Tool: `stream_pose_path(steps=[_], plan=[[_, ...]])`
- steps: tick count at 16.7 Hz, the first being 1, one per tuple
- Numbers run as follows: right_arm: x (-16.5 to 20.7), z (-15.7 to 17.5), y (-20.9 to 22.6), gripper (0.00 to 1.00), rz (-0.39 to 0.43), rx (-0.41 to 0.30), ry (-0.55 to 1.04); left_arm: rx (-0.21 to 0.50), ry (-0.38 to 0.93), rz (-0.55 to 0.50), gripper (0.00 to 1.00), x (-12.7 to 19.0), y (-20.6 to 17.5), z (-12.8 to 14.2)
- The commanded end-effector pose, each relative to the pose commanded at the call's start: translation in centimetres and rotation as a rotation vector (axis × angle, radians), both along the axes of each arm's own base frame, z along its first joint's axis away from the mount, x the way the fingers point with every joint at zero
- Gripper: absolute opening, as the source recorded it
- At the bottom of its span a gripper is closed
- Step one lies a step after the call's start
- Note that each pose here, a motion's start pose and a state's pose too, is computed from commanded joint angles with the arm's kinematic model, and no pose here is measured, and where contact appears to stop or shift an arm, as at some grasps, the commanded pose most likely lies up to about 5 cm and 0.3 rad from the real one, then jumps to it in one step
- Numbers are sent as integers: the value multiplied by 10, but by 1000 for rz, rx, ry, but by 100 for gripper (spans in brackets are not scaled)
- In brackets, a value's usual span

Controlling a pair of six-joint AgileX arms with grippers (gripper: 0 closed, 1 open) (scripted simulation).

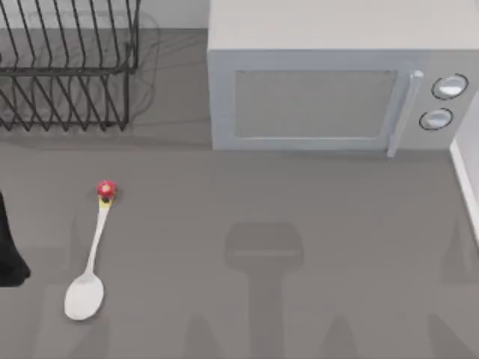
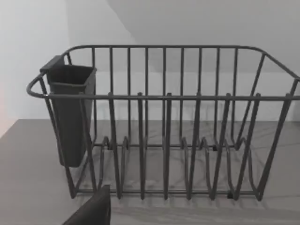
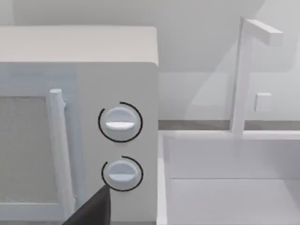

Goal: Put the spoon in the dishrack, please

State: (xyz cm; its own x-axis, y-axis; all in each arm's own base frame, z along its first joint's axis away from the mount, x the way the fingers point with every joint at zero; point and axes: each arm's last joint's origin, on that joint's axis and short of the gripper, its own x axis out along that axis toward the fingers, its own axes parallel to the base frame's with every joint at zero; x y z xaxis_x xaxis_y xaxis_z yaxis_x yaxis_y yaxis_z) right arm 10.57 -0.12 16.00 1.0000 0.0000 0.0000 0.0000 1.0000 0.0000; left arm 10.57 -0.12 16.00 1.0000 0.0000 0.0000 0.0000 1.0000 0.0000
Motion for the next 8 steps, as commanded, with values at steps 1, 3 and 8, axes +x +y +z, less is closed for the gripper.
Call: stream_pose_path(steps=[1, 3, 8], plan=[[0, 0, 0, 100, 0, 0, 0, 0, 0, 0, 100, 0, 0, 0], [0, 0, 0, 100, 0, 0, 0, -2, 7, -3, 100, 0, 0, 2], [0, 0, 0, 100, 0, 0, 0, -28, 170, -43, 100, 6, -4, 35]])
